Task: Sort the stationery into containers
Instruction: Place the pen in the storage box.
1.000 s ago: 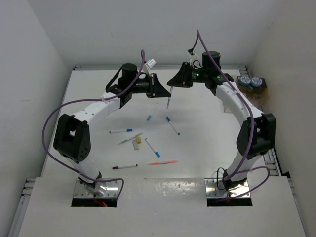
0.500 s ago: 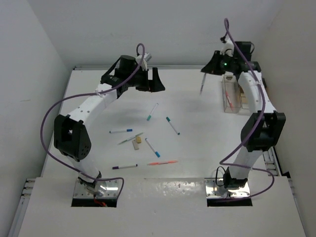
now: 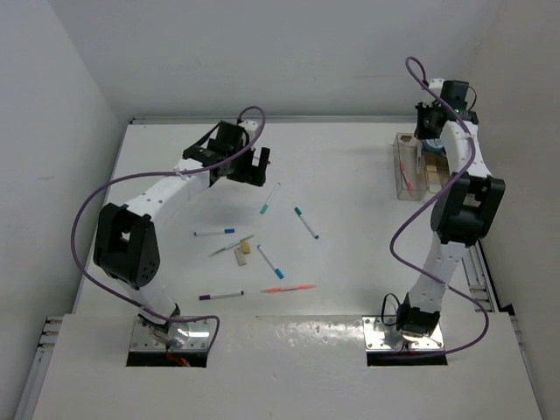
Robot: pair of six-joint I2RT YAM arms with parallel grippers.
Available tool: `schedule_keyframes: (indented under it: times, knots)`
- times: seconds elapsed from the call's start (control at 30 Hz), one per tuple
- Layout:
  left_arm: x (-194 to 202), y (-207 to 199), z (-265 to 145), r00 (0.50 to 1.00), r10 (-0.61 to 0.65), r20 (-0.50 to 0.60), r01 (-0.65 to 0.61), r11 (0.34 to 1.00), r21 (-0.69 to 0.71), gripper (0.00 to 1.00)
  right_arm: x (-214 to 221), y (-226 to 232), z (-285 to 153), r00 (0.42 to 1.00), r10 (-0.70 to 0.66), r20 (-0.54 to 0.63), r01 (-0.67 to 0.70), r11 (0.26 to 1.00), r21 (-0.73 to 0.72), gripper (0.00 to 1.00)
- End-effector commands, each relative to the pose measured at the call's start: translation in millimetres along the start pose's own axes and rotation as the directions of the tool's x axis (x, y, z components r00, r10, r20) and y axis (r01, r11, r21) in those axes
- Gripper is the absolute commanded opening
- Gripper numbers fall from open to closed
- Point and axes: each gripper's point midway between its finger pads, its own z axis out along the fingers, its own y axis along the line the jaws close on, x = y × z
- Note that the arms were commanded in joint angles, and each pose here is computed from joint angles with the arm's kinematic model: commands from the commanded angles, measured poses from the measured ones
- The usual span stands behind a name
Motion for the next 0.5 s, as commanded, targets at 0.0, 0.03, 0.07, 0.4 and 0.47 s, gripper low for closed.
schedule_keyframes:
  times: [0.0,0.03,0.07,0.4,0.47]
  knots:
    - [-3.4,10.8,-4.1,1.000,0.019,-0.006,-0.019,1.000,-0.007,0.97,-19.7,-12.4,10.1,0.996,-0.082,0.042,0.079,0.994,0.075,0.00]
    - [3.3,14.5,-1.2,0.999,0.024,-0.034,-0.025,0.999,-0.027,0.97,-14.7,-10.9,16.5,0.996,-0.088,0.029,0.086,0.993,0.075,0.00]
    - [9.6,16.9,1.8,0.998,0.029,-0.060,-0.031,0.999,-0.033,0.96,-12.2,-12.3,20.8,0.995,-0.094,0.021,0.092,0.992,0.088,0.00]
    - [80.4,15.3,24.8,0.931,0.120,-0.345,-0.117,0.993,0.031,0.67,32.5,-14.9,58.2,0.991,-0.099,-0.093,0.109,0.988,0.111,0.26]
    - [89.2,11.9,22.2,0.905,0.183,-0.384,-0.167,0.983,0.075,0.59,34.4,-13.3,53.7,0.990,-0.095,-0.104,0.106,0.989,0.104,0.53]
